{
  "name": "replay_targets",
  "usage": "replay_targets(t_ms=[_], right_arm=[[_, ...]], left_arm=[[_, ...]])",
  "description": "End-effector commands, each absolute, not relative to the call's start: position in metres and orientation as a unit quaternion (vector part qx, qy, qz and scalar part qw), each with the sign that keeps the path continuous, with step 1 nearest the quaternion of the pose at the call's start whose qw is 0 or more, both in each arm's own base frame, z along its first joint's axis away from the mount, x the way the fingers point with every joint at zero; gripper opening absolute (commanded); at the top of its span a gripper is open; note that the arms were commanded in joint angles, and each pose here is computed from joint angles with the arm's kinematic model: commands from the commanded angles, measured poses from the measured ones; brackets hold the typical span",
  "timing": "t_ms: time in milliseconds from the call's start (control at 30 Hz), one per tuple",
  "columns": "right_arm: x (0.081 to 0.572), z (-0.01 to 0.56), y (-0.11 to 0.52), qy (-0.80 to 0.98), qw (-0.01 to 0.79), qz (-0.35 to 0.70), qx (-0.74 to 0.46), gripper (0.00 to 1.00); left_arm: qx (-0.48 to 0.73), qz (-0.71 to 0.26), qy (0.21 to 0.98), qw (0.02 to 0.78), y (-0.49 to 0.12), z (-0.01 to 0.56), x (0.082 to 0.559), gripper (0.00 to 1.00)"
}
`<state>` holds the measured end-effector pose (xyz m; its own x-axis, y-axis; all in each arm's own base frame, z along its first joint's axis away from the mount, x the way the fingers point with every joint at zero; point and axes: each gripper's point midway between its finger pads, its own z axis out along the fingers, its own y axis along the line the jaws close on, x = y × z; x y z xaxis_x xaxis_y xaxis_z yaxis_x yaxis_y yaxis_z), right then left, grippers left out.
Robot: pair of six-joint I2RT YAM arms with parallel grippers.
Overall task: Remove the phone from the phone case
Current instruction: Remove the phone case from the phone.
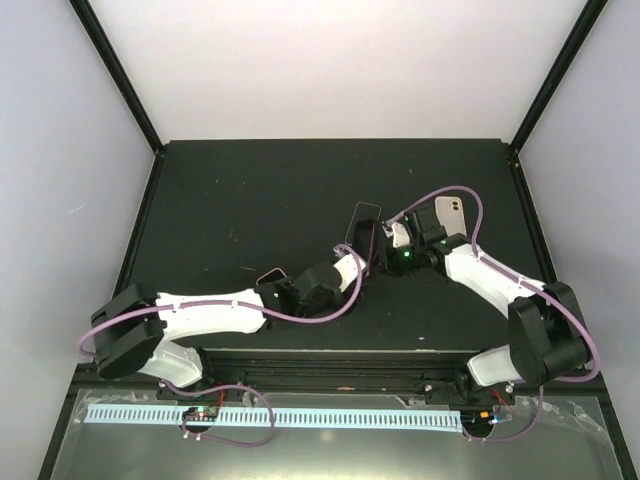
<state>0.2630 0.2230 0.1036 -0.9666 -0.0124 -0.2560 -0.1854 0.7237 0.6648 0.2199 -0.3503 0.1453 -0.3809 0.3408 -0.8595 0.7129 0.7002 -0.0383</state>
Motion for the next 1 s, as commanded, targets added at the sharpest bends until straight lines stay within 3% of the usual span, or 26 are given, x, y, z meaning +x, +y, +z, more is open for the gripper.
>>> replay_targets(t_ms=[0, 300, 800, 967], right_arm=[[0.273, 0.122, 0.224, 0.914, 0.135, 0.380, -0.048, 0.01], [0.269, 0.134, 0.222, 0.899, 0.146, 0.410, -0.047, 0.01], [0.253, 0.148, 0.234, 0.874, 0.120, 0.465, -0.074, 0.01], [0.246, 0.146, 0.237, 0.877, 0.082, 0.465, -0.088, 0.01]], left_arm=[[0.331, -0.194, 0.779, 0.497, -0.375, 0.173, 0.228, 0.64], [0.332, -0.080, 0.800, 0.493, -0.376, 0.142, 0.249, 0.53], [0.383, 0.106, 0.772, 0.495, -0.347, 0.141, 0.275, 0.51], [0.386, 0.103, 0.768, 0.501, -0.341, 0.151, 0.274, 0.53]])
